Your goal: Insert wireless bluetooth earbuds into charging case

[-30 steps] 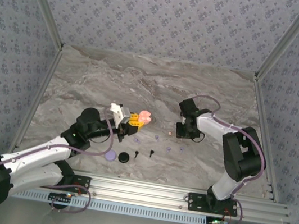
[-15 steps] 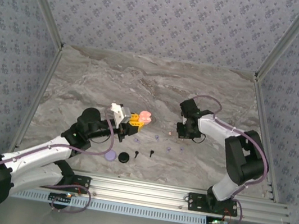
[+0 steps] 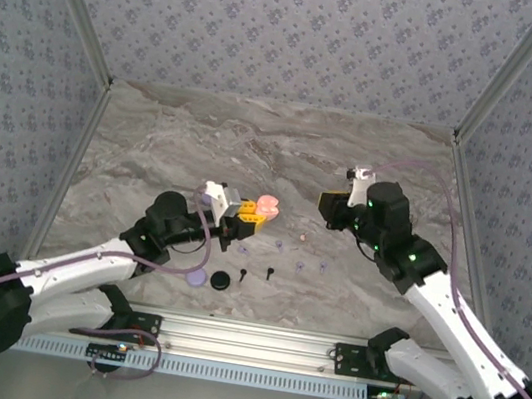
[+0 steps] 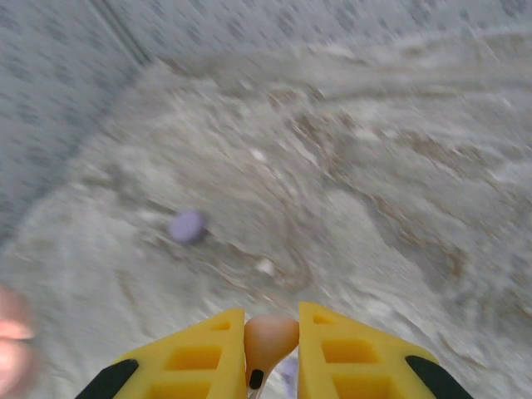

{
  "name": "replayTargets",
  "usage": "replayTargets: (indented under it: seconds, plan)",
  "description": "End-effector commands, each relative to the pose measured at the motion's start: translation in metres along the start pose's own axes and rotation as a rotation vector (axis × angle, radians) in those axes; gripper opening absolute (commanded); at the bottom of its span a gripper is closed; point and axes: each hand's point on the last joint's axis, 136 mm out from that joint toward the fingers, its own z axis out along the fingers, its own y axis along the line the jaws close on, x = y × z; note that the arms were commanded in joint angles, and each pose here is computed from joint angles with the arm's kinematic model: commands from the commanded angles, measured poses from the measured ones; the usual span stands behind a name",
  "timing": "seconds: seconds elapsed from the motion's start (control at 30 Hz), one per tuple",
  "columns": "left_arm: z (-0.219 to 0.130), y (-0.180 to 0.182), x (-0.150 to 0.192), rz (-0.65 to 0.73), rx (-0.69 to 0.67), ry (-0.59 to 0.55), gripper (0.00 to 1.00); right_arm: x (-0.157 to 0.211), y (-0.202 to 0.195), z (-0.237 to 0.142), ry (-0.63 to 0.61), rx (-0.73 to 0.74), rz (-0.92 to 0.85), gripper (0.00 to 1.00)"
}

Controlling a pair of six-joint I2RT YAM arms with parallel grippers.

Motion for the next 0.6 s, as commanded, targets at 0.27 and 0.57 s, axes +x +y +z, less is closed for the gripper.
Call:
replayTargets:
  seconds: [0.27, 0.57]
  plan:
    - [0.016, -0.006, -0.032, 0.022, 0.009, -0.086, 0.00, -0.018, 0.072, -0.009, -0.139, -0.198, 0.018, 0.19]
    - [0.018, -0.004, -0.034, 0.010, -0.003, -0.094, 0.00, -0.008, 0.073, -0.003, -0.134, -0.168, 0.015, 0.19]
